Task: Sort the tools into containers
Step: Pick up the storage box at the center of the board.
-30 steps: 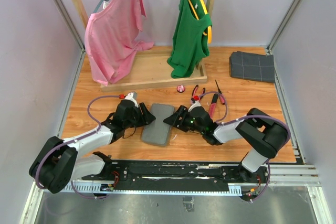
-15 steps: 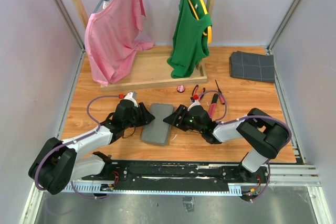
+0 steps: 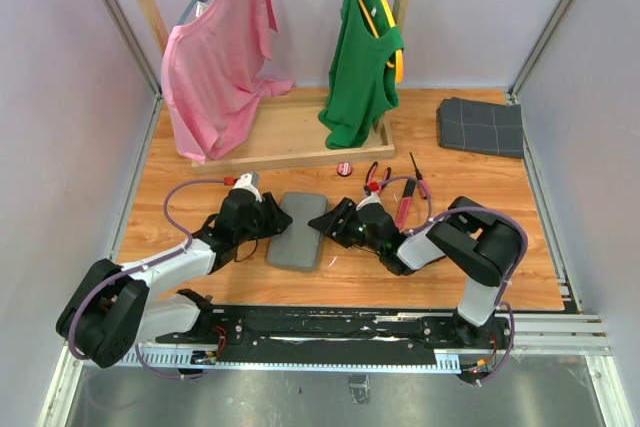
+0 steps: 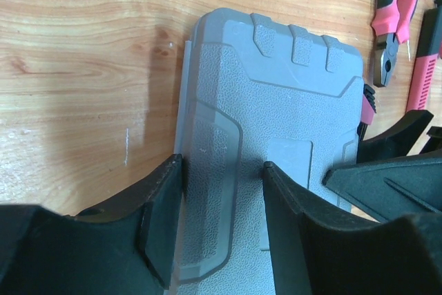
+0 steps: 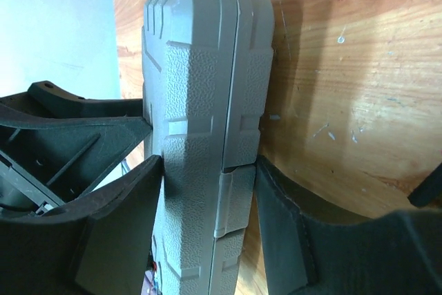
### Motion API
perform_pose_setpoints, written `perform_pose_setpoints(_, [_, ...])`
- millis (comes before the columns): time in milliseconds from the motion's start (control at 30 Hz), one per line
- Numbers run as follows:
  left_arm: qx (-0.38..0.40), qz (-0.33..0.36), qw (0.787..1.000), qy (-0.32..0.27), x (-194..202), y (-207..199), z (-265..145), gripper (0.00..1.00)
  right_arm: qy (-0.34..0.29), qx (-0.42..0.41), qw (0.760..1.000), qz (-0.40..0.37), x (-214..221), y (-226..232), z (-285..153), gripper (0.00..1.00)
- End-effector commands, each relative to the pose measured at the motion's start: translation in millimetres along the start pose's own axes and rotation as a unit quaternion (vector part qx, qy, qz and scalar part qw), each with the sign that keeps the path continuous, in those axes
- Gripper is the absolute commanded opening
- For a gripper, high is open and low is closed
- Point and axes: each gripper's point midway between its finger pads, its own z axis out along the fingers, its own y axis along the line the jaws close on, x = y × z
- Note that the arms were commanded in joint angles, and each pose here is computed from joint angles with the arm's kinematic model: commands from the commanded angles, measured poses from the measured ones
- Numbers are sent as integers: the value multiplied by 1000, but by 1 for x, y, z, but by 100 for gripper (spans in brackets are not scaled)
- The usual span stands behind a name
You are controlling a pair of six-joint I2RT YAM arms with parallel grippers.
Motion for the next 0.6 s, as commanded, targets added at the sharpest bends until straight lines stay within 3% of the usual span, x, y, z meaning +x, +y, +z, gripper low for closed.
perform_pose_setpoints(0, [61, -12, 992, 113, 56, -20, -10, 34, 11, -181, 983, 34, -2, 102, 3, 53])
perform_pose_setpoints(567, [75, -15, 990, 116, 58, -29, -10, 34, 18, -198, 977, 72, 4, 91, 17, 59])
